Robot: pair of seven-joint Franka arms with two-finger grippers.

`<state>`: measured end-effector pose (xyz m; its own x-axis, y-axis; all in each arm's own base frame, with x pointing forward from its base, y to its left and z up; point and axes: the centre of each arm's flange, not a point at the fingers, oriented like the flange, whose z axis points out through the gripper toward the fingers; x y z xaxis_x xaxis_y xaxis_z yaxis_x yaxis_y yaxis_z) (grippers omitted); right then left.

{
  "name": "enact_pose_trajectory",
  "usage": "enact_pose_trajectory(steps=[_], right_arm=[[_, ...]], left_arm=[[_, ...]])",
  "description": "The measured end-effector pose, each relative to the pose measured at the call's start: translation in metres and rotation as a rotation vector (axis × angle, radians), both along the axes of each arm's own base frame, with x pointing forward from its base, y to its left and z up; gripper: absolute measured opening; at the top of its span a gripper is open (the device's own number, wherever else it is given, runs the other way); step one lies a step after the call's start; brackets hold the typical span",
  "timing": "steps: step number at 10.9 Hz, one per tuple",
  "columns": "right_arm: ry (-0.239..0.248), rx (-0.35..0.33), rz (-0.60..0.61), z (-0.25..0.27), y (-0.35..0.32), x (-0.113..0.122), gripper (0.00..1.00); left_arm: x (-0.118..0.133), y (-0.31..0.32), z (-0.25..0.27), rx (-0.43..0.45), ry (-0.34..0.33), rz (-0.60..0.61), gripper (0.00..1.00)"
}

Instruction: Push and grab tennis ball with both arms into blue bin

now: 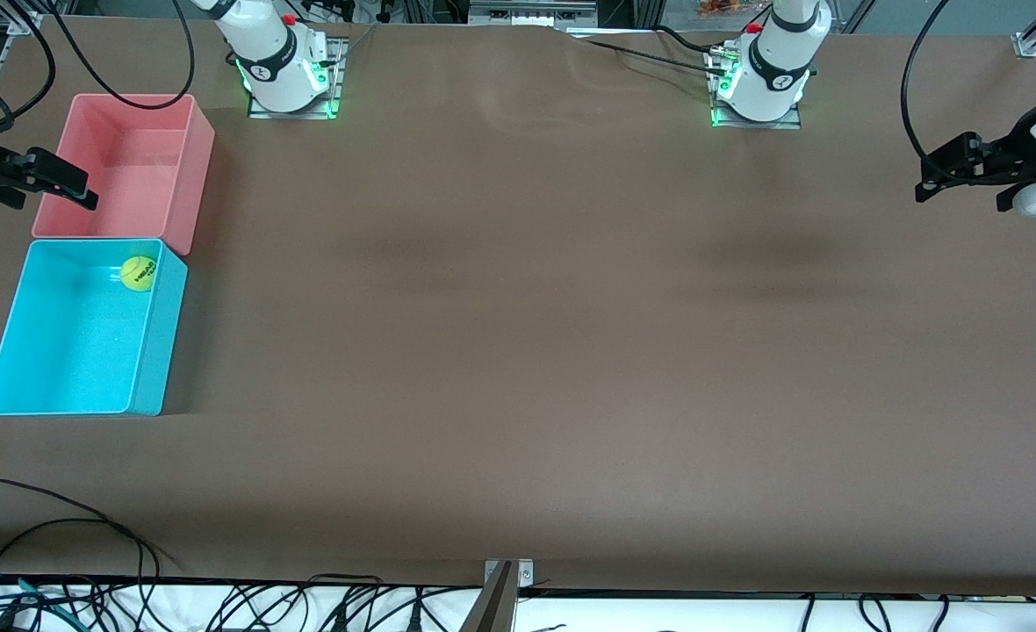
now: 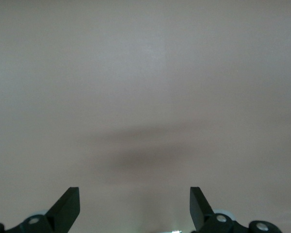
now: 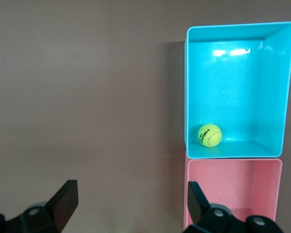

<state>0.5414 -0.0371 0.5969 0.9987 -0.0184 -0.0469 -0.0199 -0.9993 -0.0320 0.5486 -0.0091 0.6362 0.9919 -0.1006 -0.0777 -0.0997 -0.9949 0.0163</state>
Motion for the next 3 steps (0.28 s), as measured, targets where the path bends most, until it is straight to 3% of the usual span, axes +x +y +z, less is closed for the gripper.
enact_pose_trajectory(steps=[3], right_arm=[[-0.007,-0.01,0.005,0.0035,0.0018,0.0005,1.0]], left_arm=[[-0.0076,-0.01,-0.0033,0.003,-0.011,-0.016,1.0]])
